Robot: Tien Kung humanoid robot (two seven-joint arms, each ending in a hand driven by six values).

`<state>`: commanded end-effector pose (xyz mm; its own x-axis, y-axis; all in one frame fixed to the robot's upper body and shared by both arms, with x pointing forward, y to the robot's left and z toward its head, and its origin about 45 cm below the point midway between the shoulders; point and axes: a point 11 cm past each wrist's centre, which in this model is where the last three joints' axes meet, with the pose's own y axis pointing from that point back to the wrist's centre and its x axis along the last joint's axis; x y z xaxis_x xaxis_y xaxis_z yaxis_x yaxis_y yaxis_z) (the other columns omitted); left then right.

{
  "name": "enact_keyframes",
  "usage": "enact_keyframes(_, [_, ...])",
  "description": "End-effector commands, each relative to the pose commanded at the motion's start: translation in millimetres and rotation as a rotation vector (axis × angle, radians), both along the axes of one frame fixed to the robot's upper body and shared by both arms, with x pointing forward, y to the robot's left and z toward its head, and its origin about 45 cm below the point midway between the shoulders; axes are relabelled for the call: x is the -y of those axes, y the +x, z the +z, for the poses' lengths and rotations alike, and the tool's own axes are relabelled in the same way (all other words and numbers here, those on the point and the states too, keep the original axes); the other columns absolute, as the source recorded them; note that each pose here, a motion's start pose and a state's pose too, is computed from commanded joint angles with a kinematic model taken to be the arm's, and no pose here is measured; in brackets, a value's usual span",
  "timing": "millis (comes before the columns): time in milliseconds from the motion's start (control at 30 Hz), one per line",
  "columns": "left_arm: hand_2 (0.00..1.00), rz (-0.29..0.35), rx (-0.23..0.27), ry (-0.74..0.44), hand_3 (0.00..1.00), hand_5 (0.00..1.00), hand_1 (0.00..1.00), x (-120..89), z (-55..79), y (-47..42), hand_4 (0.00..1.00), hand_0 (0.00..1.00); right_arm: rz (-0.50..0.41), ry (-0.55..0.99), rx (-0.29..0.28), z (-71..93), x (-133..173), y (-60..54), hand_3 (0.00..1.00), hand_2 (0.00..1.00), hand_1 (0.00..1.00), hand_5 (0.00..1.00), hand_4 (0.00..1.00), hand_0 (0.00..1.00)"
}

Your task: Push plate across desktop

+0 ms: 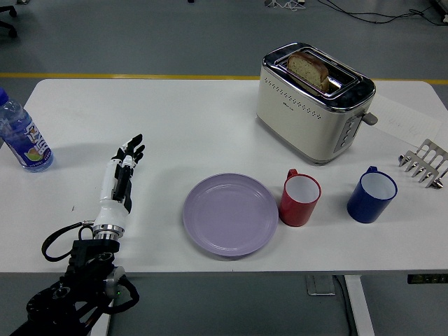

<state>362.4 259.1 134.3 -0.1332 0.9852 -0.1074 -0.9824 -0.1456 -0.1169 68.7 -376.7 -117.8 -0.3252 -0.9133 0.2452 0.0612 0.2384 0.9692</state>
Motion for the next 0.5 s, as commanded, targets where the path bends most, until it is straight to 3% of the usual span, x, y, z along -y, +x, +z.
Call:
enact_keyframes(100, [0.825, 0.064, 0.045, -0.012, 0.730, 0.927, 0.802, -28, 12.4, -0.2, 0.473, 0.786, -0.003, -0.003, 0.002, 0.4, 1, 0.6, 0.544, 0.579, 0.478, 0.326, 0.179, 0.514])
enact_keyframes(133, [0.747, 0.091, 0.063, -0.022, 0.658, 0.929, 0.724, -40, 17.0, -1.8, 0.477, 0.714, -0.005, -0.004, 0.003, 0.6, 2, 0.8, 0.544, 0.579, 0.478, 0.327, 0.180, 0.514])
enact_keyframes(200, [0.747, 0.125, 0.078, -0.031, 0.658, 0.929, 0.724, -52, 21.5, -1.8, 0.477, 0.714, -0.005, -0.004, 0.003, 0.6, 2, 0.8, 0.544, 0.579, 0.478, 0.327, 0.180, 0.514])
enact_keyframes(267, [0.747, 0.145, 0.070, -0.053, 0.658, 0.929, 0.724, -68, 21.7, -7.5, 0.477, 0.714, -0.011, -0.007, 0.005, 1.0, 4, 0.8, 0.544, 0.579, 0.478, 0.327, 0.180, 0.514])
enact_keyframes(400, [0.731, 0.180, -0.002, -0.187, 0.659, 0.919, 0.708, -103, 16.2, -11.8, 0.470, 0.677, -0.014, -0.010, 0.005, 1.3, 5, 0.3, 0.544, 0.579, 0.478, 0.328, 0.180, 0.514])
enact_keyframes(500, [0.731, 0.184, -0.018, -0.255, 0.659, 0.919, 0.708, -115, 16.2, -14.5, 0.470, 0.677, -0.014, -0.011, 0.003, 1.3, 6, -0.7, 0.544, 0.579, 0.478, 0.328, 0.180, 0.514])
